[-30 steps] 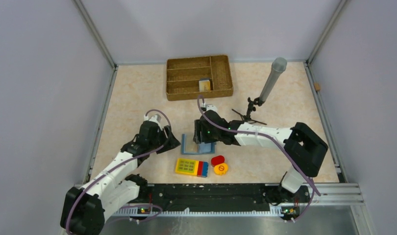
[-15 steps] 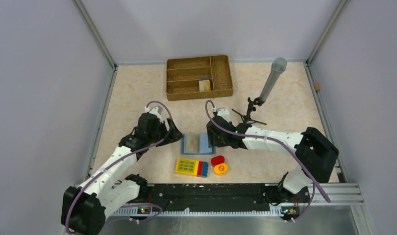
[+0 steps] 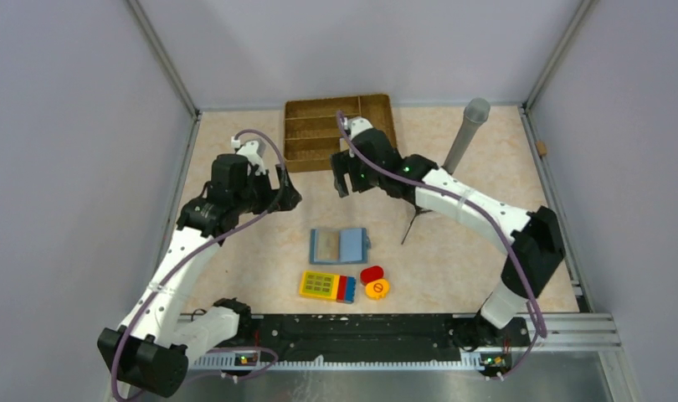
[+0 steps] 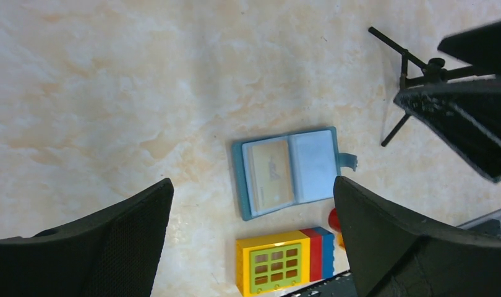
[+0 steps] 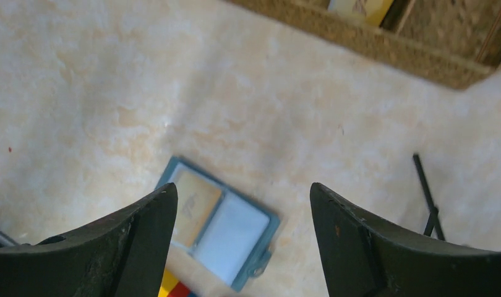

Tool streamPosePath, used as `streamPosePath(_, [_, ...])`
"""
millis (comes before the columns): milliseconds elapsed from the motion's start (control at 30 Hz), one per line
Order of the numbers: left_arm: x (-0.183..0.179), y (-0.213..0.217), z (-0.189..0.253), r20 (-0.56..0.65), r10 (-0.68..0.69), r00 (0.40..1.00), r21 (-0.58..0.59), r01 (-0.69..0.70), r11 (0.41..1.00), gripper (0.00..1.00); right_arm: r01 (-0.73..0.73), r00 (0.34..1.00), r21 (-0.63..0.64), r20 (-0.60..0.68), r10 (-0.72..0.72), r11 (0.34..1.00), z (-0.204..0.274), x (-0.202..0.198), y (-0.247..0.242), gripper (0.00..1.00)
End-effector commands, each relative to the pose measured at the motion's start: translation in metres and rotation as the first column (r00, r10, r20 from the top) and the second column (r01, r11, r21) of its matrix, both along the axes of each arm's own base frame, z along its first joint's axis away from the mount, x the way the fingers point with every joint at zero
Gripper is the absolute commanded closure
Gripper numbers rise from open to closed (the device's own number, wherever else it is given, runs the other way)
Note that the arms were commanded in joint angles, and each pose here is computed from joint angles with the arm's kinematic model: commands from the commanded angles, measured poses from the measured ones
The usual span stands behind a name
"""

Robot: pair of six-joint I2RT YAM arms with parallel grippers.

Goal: Put the credit cards into the card holder
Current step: Pick up the credit card from the storage box.

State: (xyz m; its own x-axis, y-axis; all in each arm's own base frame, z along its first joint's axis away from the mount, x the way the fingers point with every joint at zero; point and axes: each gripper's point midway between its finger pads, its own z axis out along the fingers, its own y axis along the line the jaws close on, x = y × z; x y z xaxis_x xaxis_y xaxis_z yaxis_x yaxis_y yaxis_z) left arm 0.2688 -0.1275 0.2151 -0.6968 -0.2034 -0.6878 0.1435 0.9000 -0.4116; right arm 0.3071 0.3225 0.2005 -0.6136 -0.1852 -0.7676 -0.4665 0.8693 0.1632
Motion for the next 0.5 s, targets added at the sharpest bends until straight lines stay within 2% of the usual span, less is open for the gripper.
streamPosePath(0, [0.006,0.022,0.009,0.044,-0.002,0.999,0.143,-0.005,0.990,0.01,-0.140,0.986,-0.141,0.071,0.151,0.980,0.007,0.042,0.014,0.22])
streamPosePath(267, [0.016,0.027,-0.006,0.090,0.012,0.996,0.169,-0.027,0.985,0.01,-0.201,0.971,-0.275,0.075,0.229,0.940,-0.019,0.132,0.012,0.21])
streamPosePath(467, [0.023,0.022,-0.020,0.077,-0.003,0.997,0.155,-0.009,0.988,0.01,-0.282,0.936,-0.421,0.078,0.344,0.862,-0.041,0.171,0.007,0.20])
